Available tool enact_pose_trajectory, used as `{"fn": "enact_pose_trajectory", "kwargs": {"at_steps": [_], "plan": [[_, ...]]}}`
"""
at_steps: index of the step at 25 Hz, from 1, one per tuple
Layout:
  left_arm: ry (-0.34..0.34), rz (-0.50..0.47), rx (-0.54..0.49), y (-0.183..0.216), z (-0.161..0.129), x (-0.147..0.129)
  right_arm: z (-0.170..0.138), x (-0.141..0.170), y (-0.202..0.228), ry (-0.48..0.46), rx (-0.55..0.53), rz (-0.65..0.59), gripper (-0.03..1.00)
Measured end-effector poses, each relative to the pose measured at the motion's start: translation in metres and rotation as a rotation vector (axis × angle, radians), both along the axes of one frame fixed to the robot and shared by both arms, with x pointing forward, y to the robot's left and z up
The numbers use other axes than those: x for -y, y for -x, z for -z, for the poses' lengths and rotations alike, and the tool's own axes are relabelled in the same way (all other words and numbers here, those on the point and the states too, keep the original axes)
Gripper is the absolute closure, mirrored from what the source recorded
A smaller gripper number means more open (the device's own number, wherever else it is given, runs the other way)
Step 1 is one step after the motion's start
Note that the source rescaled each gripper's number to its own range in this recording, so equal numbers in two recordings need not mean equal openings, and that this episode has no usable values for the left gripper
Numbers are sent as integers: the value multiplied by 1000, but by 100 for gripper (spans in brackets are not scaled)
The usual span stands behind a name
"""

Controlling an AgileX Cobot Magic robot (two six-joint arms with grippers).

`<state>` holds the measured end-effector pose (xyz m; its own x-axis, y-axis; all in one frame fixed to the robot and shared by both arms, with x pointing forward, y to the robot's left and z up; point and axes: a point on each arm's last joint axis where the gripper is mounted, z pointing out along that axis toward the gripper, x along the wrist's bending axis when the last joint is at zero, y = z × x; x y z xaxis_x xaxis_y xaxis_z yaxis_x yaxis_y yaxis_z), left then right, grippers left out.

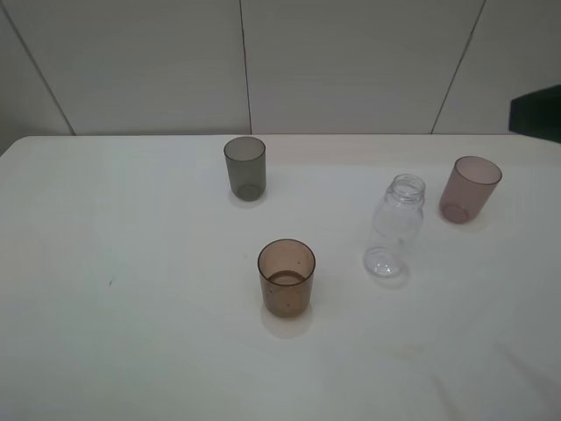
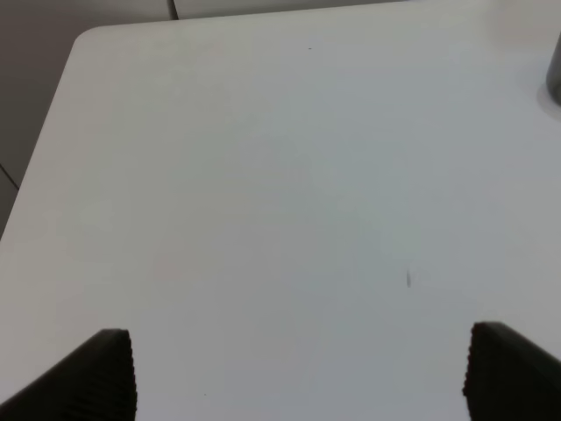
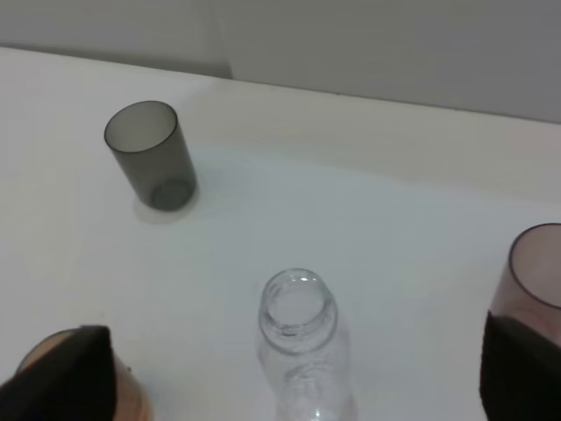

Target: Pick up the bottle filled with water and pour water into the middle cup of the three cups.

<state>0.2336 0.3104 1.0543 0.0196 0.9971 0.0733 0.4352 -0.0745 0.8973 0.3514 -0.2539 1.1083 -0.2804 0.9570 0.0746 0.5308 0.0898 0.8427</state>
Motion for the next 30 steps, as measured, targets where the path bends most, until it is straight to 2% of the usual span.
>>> {"fn": "enact_pose_trajectory", "kwargs": {"at_steps": [4, 8, 12, 20, 26, 30], "plan": [[0, 0, 0, 0, 0, 0, -8, 19, 28, 28, 63, 28, 28], [0, 0, 0, 0, 0, 0, -10, 37, 58, 18, 110, 56, 28], [0, 0, 0, 0, 0, 0, 2, 48, 80, 16, 98, 75, 28], [0, 0, 0, 0, 0, 0, 35, 52, 91, 9, 49, 69, 28], [0, 0, 0, 0, 0, 0, 39, 55, 98, -8, 81, 69, 28], [0, 0, 0, 0, 0, 0, 46, 60, 104, 13, 80, 74, 28]]}}
